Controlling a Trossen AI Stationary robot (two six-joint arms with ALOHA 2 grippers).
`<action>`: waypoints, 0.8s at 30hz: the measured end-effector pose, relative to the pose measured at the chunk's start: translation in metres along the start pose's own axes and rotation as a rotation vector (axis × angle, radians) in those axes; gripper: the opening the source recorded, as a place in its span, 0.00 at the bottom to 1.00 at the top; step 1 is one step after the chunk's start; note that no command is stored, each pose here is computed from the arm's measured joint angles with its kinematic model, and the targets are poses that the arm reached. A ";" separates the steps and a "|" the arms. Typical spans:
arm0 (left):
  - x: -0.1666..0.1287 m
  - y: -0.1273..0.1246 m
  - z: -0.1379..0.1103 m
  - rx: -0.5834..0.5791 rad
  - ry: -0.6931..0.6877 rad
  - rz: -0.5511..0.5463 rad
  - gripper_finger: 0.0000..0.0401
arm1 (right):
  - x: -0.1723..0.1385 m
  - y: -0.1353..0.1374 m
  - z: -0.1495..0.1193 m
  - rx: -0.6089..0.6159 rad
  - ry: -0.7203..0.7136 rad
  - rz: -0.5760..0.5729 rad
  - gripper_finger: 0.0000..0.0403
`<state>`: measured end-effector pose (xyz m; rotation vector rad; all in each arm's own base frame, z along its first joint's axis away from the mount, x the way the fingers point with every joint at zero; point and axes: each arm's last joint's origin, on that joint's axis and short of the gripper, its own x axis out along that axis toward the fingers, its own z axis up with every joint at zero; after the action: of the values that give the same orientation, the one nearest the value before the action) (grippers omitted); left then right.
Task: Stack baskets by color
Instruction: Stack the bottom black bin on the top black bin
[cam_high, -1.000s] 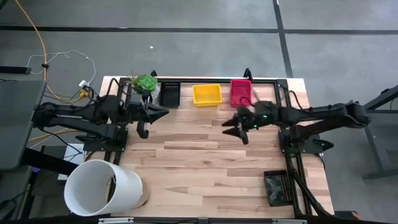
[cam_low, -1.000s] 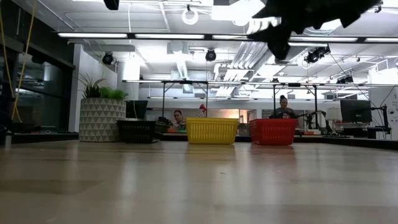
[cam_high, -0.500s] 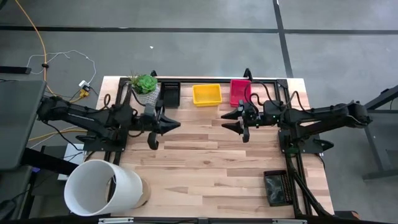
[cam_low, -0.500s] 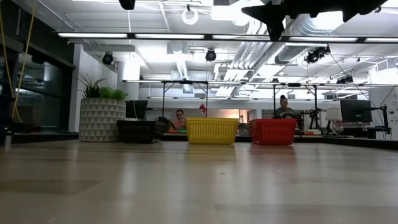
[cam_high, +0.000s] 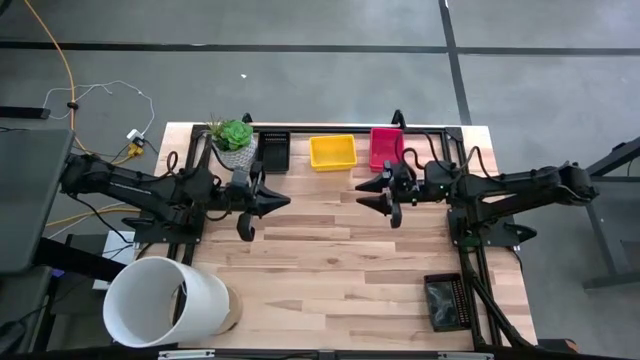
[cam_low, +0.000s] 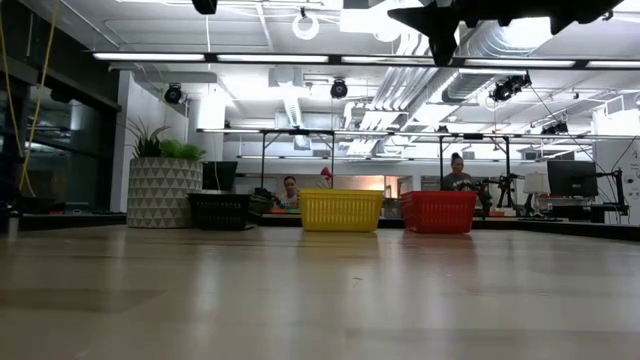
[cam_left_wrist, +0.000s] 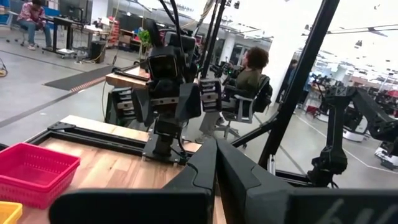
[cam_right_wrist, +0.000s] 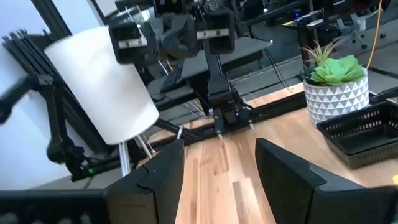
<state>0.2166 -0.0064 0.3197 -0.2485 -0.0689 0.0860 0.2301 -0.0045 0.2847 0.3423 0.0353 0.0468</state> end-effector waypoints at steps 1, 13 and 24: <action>0.000 0.000 0.000 0.000 0.000 0.000 0.00 | 0.000 0.000 0.001 0.017 -0.005 0.003 0.46; 0.000 0.003 0.000 0.004 0.001 0.011 0.00 | -0.016 0.045 0.006 0.034 0.656 -0.019 0.46; 0.001 0.005 0.000 0.014 0.003 0.022 0.00 | -0.065 0.067 -0.061 0.186 1.266 -0.109 0.46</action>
<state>0.2168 -0.0015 0.3189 -0.2356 -0.0627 0.1082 0.1602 0.0752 0.2516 0.4507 1.3173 0.1467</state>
